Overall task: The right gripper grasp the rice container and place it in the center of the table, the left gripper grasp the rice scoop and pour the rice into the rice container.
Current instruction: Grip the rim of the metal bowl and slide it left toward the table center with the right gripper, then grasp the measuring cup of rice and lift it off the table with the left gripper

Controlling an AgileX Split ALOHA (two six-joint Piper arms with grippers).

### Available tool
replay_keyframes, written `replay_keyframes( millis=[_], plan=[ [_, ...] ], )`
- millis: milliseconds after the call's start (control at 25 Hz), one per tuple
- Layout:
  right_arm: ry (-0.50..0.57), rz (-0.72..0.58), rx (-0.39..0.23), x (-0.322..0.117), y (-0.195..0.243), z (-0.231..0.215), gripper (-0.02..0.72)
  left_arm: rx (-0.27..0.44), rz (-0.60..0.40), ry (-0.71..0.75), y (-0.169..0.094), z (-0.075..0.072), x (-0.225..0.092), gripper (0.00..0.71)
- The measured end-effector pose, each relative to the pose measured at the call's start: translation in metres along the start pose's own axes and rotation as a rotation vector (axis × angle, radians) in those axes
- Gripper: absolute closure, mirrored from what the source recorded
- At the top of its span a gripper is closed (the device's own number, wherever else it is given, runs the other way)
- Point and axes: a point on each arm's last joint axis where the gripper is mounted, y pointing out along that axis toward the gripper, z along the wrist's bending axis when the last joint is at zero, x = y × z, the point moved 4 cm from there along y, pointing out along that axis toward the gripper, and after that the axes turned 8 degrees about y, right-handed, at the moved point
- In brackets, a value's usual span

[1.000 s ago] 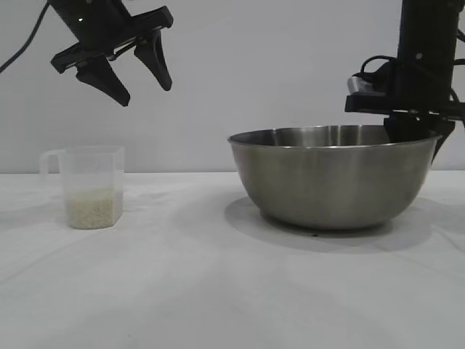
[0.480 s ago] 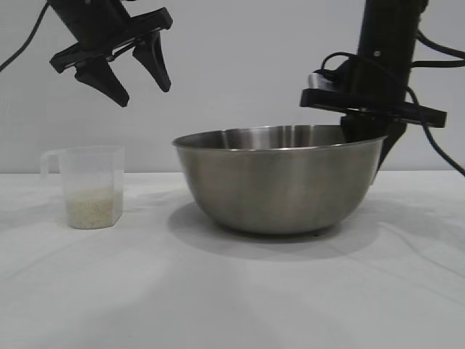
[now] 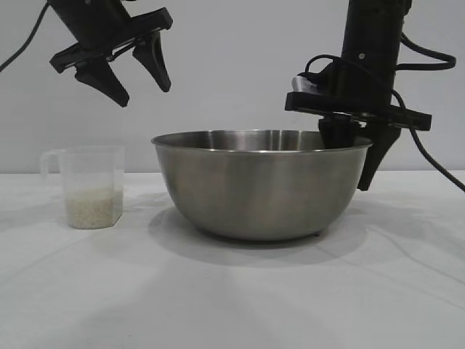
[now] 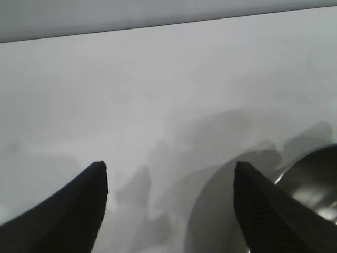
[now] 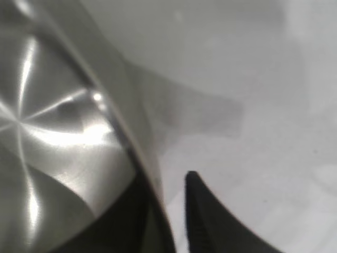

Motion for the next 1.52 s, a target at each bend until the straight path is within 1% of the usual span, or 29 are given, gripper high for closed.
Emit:
replay_keyframes(
  millis=[40, 240, 320, 600, 800, 920, 1080, 1360, 1520],
  plan=[
    [-0.008, -0.016, -0.015, 0.0, -0.006, -0.002, 0.202, 0.0, 0.0, 0.0, 0.0, 0.0, 0.0, 0.228],
    [-0.042, -0.092, -0.097, -0.002, -0.037, -0.012, 0.202, 0.0, 0.0, 0.0, 0.0, 0.0, 0.0, 0.228],
    [-0.029, -0.11, -0.11, -0.002, -0.045, -0.021, 0.202, 0.0, 0.0, 0.0, 0.0, 0.0, 0.0, 0.228],
    [0.096, -0.156, -0.131, -0.001, -0.069, -0.076, 0.202, 0.0, 0.0, 0.0, 0.0, 0.0, 0.0, 0.228],
    [0.176, -0.201, -0.139, -0.013, -0.094, -0.107, 0.202, 0.0, 0.0, 0.0, 0.0, 0.0, 0.0, 0.228],
    [0.2, -0.216, -0.144, -0.032, -0.109, -0.115, 0.202, 0.0, 0.0, 0.0, 0.0, 0.0, 0.0, 0.228],
    [0.205, -0.233, -0.144, -0.069, -0.127, -0.111, 0.202, 0.0, 0.0, 0.0, 0.0, 0.0, 0.0, 0.228],
    [0.203, -0.292, -0.138, -0.15, -0.154, -0.099, 0.202, 0.0, 0.0, 0.0, 0.0, 0.0, 0.0, 0.228],
    [0.199, -0.373, -0.137, -0.201, -0.168, -0.092, 0.202, 0.001, 0.0, 0.001, 0.0, 0.0, 0.0, 0.228]
  ],
)
